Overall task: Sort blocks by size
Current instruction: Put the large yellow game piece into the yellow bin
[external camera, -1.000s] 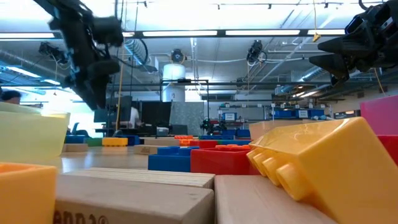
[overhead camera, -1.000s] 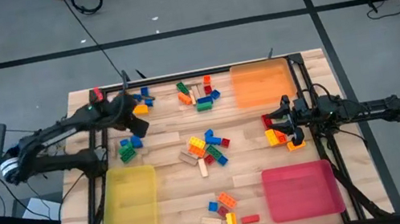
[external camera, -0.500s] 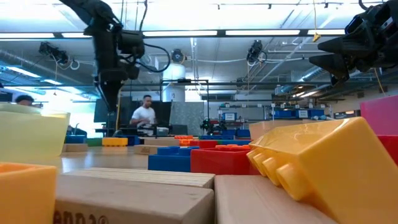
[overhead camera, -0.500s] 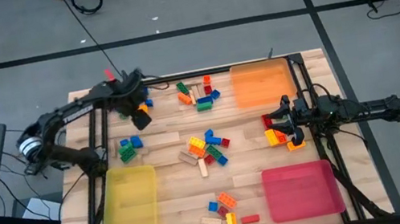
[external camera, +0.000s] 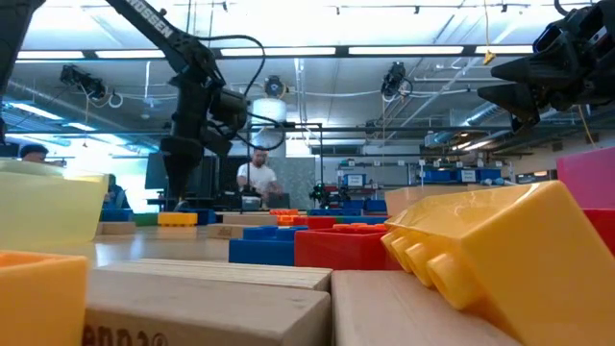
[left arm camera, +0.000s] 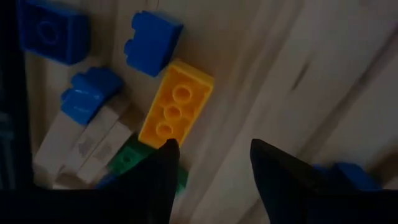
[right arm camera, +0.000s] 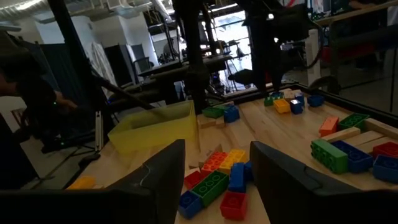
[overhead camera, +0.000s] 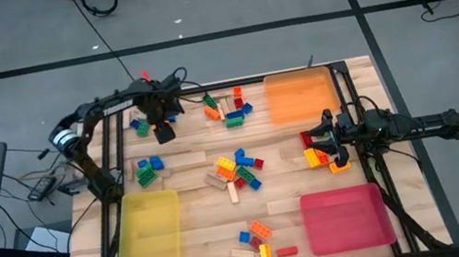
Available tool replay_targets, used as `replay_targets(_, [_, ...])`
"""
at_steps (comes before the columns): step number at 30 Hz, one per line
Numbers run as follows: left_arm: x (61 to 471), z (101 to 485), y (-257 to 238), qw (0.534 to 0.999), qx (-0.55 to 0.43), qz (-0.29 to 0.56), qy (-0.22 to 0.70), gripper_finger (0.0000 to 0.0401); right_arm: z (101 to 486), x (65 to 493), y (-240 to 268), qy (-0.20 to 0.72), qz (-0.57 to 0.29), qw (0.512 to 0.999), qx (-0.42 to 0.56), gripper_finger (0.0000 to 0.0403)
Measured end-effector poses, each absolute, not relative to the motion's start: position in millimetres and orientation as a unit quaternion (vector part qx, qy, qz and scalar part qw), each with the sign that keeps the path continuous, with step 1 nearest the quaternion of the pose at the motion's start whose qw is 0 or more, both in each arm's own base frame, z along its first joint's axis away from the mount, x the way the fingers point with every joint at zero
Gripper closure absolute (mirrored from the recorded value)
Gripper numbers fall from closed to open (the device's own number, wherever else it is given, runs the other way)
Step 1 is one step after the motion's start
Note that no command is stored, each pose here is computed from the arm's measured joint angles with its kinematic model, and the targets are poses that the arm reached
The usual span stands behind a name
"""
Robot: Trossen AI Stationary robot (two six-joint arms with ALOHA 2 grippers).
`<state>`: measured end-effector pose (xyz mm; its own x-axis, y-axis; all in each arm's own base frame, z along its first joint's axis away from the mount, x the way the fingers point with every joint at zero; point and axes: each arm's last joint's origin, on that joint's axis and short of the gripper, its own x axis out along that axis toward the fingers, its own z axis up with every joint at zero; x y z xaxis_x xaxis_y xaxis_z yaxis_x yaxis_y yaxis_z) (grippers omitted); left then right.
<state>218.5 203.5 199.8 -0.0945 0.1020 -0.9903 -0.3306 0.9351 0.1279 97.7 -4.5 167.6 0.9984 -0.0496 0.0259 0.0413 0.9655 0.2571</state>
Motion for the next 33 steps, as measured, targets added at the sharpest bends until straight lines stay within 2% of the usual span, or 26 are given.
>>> replay_targets(5, [221.8,188.2,208.8,0.661,-0.066,0.145,0.733,0.0170,167.7,97.7,-4.5,-0.016,-0.023,0.991,0.129,0.0208])
replay_targets(13, [223.0,171.7,216.2,0.612,-0.010,0.155,0.776,0.0153,167.7,97.7,-4.5,-0.016,-0.023,0.991,0.129,0.0208])
replay_targets(26, [229.4,170.6,222.0,0.635,0.021,0.156,0.756,0.0152,167.6,97.7,-4.5,-0.016,-0.023,0.991,0.129,0.0208])
replay_targets(33, [229.2,169.3,219.3,0.648,0.000,0.134,0.750,0.0152,167.8,97.7,-4.5,-0.016,-0.023,0.991,0.129,0.0208])
